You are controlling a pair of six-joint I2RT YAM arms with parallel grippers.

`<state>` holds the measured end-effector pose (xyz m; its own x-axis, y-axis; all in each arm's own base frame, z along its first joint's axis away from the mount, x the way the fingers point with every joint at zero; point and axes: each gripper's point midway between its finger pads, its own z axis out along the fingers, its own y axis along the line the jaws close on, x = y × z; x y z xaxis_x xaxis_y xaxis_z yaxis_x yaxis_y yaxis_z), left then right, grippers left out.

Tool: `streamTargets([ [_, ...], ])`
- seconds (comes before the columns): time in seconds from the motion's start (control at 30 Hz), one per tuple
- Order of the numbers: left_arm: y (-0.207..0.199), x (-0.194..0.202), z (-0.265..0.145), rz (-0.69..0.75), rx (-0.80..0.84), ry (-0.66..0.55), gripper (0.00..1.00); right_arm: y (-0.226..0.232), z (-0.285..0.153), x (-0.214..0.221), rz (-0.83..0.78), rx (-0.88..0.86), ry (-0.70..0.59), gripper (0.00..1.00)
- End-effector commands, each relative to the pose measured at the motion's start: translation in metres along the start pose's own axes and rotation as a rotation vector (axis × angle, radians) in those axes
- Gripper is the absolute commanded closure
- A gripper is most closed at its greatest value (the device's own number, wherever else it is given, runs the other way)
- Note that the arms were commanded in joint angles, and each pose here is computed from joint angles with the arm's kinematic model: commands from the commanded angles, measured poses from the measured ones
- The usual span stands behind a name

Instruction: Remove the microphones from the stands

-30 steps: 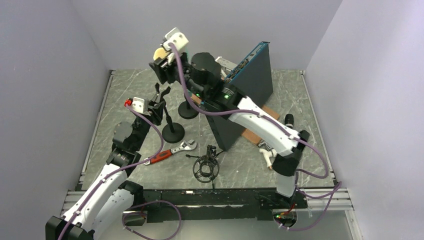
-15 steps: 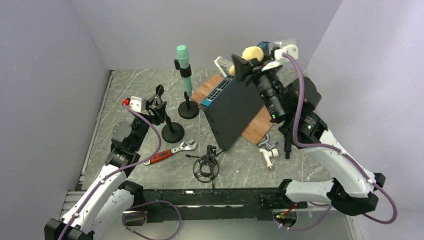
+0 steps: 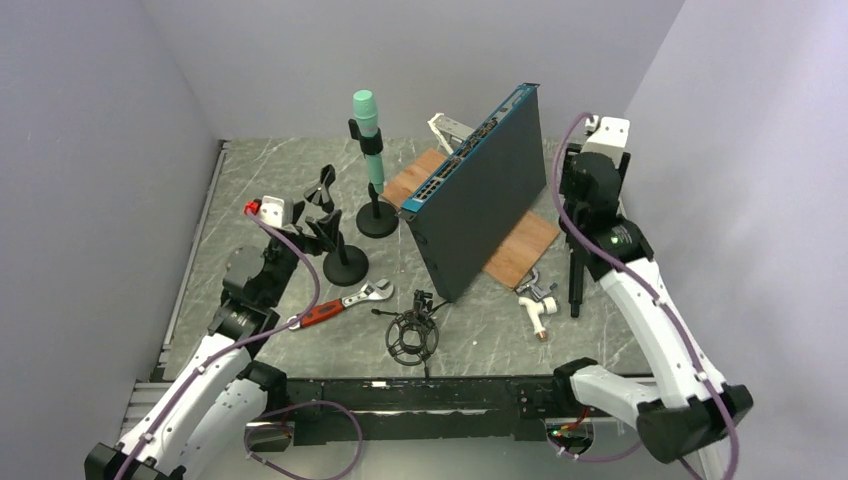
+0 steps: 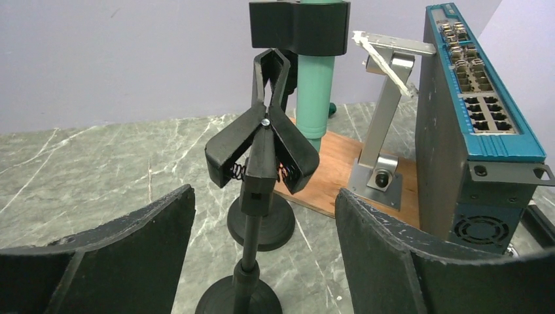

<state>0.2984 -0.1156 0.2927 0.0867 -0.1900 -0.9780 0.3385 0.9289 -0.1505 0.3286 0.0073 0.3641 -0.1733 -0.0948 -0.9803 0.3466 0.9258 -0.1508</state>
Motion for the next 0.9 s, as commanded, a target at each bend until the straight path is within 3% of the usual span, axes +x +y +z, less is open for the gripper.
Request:
streamTargets([
  [0.0,-0.002,-0.026,-0.003,0.001,-0.004,-0.062,0.17,-0.030,0.033,0.056,0.033,0.135,0.230,1.00],
  [0.13,-0.003,-0.031,-0.007,0.005,-0.006,-0.078,0.15,-0.054,0.062,0.116,-0.050,0.250,0.488,1.00],
  [0.27,-0.006,-0.035,-0.010,0.005,0.005,-0.089,0.14,-0.078,0.075,0.155,-0.111,0.359,0.642,1.00],
  [0.8,-0.008,-0.035,-0.011,0.019,0.006,-0.090,0.15,-0.096,0.128,0.268,0.004,0.310,0.878,1.00],
  [0.87,-0.007,-0.034,-0.011,0.020,0.000,-0.090,0.15,-0.096,0.133,0.278,0.010,0.312,0.889,0.94],
])
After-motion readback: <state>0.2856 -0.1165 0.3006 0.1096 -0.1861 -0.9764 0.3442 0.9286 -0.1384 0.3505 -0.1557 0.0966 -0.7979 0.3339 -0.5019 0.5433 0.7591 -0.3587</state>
